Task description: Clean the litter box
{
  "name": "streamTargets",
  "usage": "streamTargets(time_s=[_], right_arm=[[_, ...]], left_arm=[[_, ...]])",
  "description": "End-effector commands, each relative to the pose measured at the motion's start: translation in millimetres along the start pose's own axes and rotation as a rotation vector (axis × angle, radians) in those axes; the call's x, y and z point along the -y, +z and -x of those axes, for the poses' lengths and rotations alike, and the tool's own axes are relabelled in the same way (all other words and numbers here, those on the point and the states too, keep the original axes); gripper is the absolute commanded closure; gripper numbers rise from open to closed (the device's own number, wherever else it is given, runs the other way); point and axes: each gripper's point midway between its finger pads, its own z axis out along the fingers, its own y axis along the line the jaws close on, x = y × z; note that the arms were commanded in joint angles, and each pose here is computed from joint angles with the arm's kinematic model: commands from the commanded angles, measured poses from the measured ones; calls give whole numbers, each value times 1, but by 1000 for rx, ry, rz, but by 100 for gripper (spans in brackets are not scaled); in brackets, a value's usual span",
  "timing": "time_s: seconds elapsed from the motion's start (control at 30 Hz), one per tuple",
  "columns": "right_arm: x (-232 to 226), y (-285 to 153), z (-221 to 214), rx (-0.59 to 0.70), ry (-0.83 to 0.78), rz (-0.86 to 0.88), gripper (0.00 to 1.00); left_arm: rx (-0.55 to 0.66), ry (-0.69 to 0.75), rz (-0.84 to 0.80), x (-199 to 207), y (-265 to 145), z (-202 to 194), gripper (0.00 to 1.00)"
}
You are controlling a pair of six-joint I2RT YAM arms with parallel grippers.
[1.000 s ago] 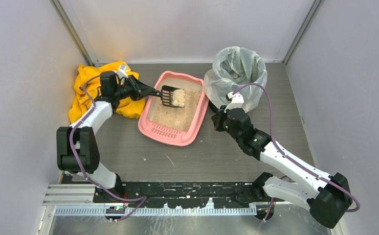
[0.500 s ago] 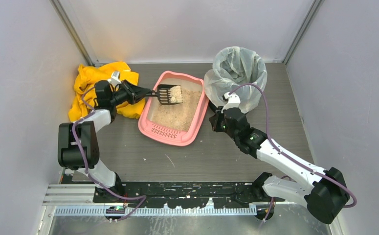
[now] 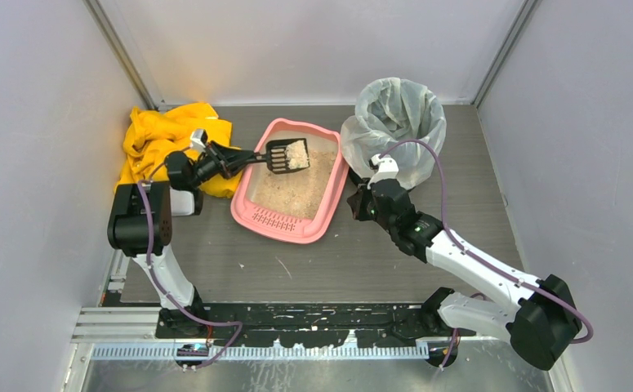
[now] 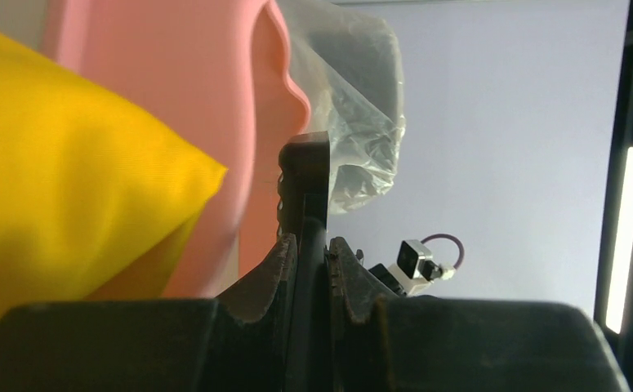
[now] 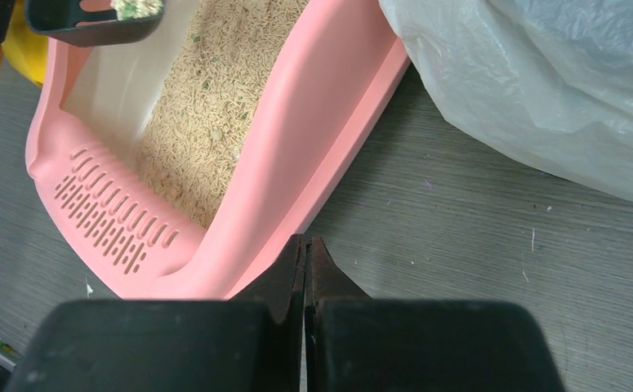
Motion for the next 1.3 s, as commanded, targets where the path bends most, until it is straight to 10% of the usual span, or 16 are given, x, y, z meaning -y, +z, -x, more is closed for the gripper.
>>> streamTargets(time_s=[0.0,1.27], right_arm=[[-12,-2,28,78,25,35,99],[-6,-2,22,69,19,23,99]], left_arm=[[-30,125,-136,45,-6,-9,100],[-42,159,90,-5,-8,-51,100]])
